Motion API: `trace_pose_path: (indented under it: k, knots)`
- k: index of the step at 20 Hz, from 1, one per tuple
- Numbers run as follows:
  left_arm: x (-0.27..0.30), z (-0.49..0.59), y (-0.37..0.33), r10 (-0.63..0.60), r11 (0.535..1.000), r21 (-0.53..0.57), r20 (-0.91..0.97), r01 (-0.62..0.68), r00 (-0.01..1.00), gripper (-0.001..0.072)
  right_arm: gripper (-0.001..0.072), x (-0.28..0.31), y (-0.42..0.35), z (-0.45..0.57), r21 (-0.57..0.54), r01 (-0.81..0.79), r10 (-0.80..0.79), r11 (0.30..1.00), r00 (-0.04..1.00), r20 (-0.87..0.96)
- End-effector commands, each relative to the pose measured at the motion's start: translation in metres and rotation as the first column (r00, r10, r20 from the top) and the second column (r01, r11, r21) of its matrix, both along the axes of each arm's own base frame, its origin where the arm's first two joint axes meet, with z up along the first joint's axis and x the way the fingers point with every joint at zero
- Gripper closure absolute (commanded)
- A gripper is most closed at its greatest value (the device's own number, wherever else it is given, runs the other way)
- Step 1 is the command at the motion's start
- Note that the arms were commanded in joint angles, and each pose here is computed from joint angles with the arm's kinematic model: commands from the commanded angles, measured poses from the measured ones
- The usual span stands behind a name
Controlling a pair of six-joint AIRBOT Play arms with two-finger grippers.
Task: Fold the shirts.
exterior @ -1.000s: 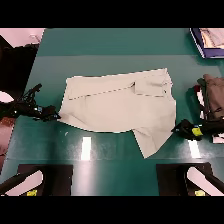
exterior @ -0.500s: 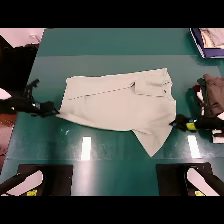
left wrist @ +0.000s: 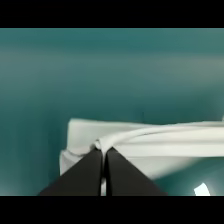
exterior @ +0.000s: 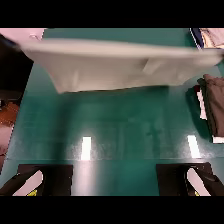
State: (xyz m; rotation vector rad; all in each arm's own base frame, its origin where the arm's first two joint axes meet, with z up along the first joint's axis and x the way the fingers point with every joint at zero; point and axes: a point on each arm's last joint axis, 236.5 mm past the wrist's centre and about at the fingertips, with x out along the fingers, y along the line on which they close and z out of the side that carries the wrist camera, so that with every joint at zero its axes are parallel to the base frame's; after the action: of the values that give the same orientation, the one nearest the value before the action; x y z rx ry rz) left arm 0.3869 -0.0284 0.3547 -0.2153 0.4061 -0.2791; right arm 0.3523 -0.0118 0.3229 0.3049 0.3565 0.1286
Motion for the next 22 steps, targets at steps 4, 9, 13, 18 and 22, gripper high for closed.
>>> trace_pose_path:
  k: [4, 9, 13, 18, 22]
  knots:
    - [-0.141, 0.205, -0.039, -0.065, 0.986, 0.165, 0.497, -0.020, 0.865, 0.0686, 0.0694, -0.093, 0.038, 0.199, -0.196, 0.044, 0.047, 0.980, 0.899, 0.436]
    - [-0.220, 0.237, -0.062, -0.085, 0.987, 0.158, 0.621, -0.018, 0.779, 0.0686, 0.0695, -0.158, 0.034, 0.235, -0.280, 0.191, -0.032, 0.941, 0.872, 0.489]
    - [-0.217, 0.223, -0.065, -0.099, 0.986, 0.166, 0.576, 0.002, 0.811, 0.0687, 0.0696, -0.157, 0.024, 0.218, -0.313, 0.202, -0.072, 0.928, 0.921, 0.382]
    - [-0.095, 0.052, -0.037, -0.084, 0.996, 0.047, 0.049, 0.082, 0.995, 0.0687, 0.0696, -0.058, -0.007, 0.074, -0.214, 0.009, -0.039, 0.977, 0.990, -0.135]
    - [-0.032, -0.125, -0.021, -0.119, 0.991, -0.097, -0.407, 0.087, 0.906, 0.0686, 0.0696, 0.001, -0.009, -0.079, -0.044, -0.144, 0.092, 0.989, 0.808, -0.581]
